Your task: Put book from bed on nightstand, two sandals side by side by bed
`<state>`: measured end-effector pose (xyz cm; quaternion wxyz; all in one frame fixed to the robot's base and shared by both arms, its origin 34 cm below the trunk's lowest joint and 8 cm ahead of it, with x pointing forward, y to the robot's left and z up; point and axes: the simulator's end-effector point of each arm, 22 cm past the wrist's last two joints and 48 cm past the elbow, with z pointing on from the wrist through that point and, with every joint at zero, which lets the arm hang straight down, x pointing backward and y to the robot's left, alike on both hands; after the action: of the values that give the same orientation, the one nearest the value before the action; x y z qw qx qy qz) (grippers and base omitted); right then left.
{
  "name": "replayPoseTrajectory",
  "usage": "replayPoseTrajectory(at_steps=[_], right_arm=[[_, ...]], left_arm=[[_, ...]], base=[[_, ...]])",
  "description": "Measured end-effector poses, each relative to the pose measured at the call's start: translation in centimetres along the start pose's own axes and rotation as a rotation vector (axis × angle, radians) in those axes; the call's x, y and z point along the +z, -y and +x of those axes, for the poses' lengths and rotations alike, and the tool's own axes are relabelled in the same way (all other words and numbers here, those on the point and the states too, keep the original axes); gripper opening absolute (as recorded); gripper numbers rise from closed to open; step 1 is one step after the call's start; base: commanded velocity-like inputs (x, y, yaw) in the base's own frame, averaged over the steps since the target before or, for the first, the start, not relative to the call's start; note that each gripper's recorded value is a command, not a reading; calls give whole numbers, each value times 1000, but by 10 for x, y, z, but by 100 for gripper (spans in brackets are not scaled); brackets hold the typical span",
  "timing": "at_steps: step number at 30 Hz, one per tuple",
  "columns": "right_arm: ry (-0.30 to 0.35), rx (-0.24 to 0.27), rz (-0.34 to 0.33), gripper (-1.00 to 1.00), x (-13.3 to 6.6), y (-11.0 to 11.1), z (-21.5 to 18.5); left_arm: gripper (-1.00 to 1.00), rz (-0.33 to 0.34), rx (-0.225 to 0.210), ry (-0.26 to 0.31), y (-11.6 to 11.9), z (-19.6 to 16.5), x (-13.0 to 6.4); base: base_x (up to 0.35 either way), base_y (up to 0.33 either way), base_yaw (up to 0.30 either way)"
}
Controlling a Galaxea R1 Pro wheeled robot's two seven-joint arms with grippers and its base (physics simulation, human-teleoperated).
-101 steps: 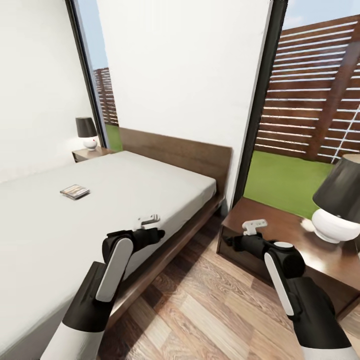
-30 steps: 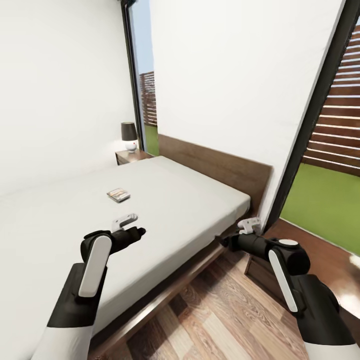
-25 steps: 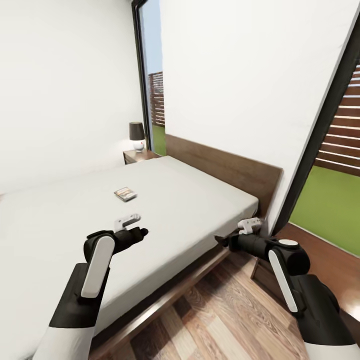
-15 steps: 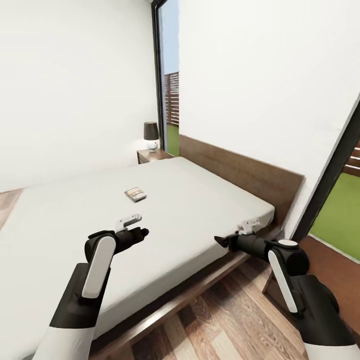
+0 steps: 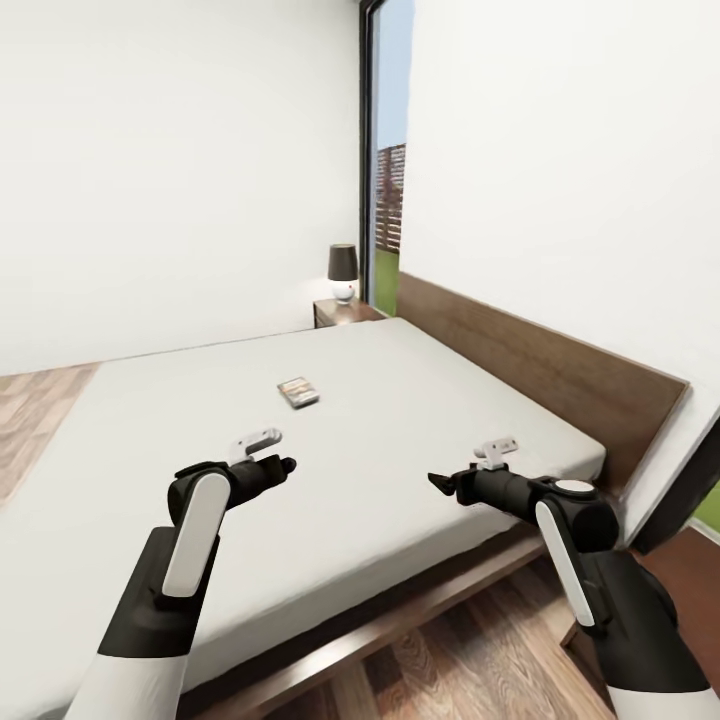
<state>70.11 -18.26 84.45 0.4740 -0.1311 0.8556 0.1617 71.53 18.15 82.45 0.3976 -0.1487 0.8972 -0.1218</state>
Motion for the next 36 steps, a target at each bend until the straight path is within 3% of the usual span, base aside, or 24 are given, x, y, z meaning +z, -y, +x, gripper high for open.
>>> replayPoseTrajectory(at_steps=[19, 36], right_arm=[[-2, -1, 0, 100, -10, -3, -21], [-2, -1, 0, 100, -10, -2, -22]], left_arm=[[100, 6, 1, 1, 12, -19, -14], [100, 13, 1, -2, 14, -17, -14]], base=[[20, -18, 288], [61, -48, 288]])
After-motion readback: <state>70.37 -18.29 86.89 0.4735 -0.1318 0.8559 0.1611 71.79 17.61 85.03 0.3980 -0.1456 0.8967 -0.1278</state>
